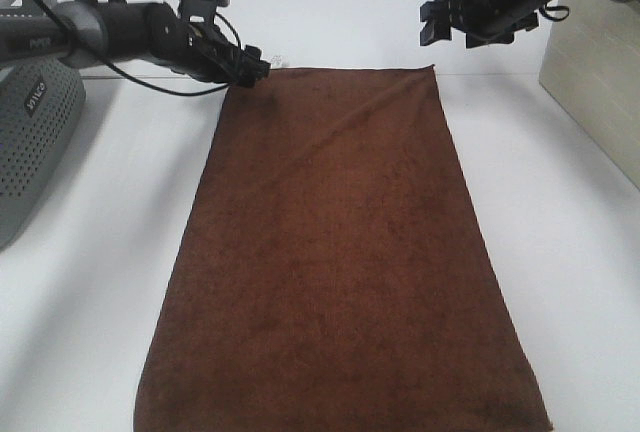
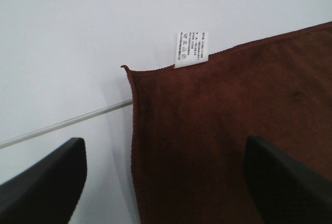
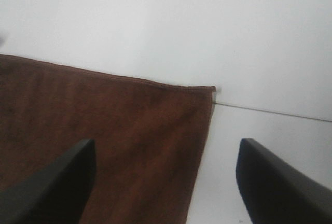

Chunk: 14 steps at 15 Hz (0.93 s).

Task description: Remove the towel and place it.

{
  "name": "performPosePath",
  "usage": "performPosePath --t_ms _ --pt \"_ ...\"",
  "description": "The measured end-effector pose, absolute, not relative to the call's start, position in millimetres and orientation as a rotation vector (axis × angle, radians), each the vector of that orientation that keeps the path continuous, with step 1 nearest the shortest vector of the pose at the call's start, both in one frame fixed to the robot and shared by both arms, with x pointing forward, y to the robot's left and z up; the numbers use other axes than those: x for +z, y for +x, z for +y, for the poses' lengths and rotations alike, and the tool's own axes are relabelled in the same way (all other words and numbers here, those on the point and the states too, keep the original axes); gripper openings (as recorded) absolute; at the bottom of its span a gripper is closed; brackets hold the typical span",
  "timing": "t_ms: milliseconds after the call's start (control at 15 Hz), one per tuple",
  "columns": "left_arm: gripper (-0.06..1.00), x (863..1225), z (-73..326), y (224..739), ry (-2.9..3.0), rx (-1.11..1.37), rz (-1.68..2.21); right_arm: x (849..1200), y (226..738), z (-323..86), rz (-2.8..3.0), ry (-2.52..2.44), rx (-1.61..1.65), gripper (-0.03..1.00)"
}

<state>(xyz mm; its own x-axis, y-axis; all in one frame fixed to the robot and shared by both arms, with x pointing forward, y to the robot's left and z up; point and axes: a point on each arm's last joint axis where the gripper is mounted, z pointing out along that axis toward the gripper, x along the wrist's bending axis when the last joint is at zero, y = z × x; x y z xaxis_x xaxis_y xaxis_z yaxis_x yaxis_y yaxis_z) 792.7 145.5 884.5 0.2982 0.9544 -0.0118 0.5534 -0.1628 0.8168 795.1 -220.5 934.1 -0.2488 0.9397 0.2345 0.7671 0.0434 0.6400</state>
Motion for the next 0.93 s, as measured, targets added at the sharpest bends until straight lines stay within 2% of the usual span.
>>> performPosePath --t_ms 133,400,467,667,800,933 --pt "0.84 930 147 784 1.877 0.646 1.358 974 783 -219 2.120 1.720 1.015 0.77" --pt "0.85 1034 171 754 1.873 0.580 1.430 1065 745 -225 2.182 1.650 0.963 0.78" --pt "0.85 1045 178 751 1.854 0.578 1.455 1075 740 -227 2.175 1.658 0.953 0.78" --pt "0.85 1117 257 722 1.755 0.655 1.620 1141 700 -266 2.084 1.762 0.917 0.78" --pt "0.85 1145 301 691 1.779 0.616 1.773 1183 666 -293 1.992 1.813 0.852 0.78" --pt "0.85 1151 304 674 1.848 0.584 1.829 1200 649 -298 1.922 1.827 0.799 0.78"
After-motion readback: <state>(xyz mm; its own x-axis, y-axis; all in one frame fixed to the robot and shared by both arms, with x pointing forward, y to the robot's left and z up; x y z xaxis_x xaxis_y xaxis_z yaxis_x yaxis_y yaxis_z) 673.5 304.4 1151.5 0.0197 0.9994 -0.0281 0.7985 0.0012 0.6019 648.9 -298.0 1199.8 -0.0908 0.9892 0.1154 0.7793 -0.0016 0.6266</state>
